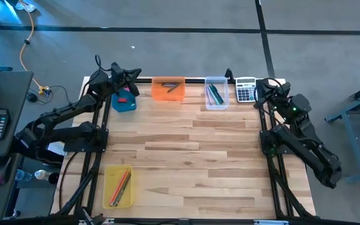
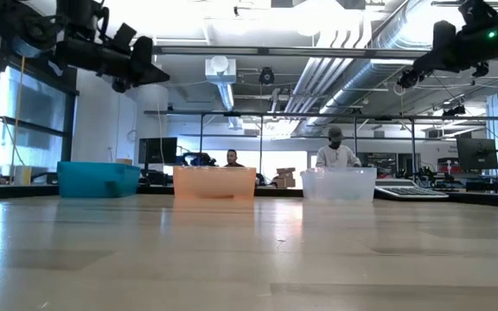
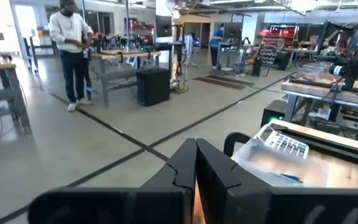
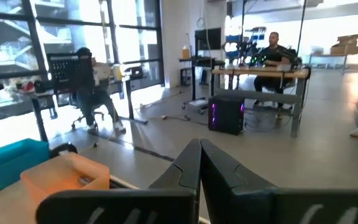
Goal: Sort crayons/erasers/pens/pencils in bins
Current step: Return to Home Position
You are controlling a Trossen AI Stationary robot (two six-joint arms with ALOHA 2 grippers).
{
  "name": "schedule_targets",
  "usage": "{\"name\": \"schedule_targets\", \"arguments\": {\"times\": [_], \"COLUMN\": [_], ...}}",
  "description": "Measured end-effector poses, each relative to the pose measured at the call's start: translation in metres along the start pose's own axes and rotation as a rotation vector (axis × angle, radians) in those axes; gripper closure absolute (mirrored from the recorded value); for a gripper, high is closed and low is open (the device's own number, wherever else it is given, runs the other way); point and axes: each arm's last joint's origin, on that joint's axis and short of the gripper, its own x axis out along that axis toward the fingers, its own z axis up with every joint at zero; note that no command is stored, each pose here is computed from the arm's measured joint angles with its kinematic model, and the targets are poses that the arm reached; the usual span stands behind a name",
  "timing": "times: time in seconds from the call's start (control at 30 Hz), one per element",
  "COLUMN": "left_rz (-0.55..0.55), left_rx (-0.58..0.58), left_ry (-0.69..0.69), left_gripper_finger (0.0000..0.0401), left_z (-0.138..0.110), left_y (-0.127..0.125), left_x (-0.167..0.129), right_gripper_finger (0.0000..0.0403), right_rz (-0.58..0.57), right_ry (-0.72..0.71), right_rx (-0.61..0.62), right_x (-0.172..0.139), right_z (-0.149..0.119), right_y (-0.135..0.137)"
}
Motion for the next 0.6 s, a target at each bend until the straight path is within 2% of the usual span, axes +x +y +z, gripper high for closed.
{"name": "schedule_targets", "arguments": {"times": [0.23, 0.33, 0.43, 0.6], "left_rz": [-0.001, -0.028, -0.065, -0.124], "left_rx": [0.026, 0.037, 0.015, -0.076], "left_ry": [0.095, 0.103, 0.054, -0.006], "left_gripper_finger": [0.0401, 0.0401, 0.0401, 0.0401], "left_z": [0.002, 0.006, 0.001, -0.024], "left_y": [-0.005, -0.011, -0.02, -0.036], "left_x": [-0.021, -0.031, -0.041, -0.056], "right_gripper_finger": [0.0403, 0.0403, 0.0403, 0.0403], "right_rz": [-0.025, -0.026, 0.025, 0.123], "right_ry": [-0.079, -0.03, 0.001, 0.004], "right_rx": [-0.001, 0.002, 0.01, 0.032], "right_x": [-0.018, -0.021, -0.018, -0.018], "right_z": [0.004, -0.001, -0.003, -0.002], "right_y": [-0.003, -0.003, -0.001, 0.001]}}
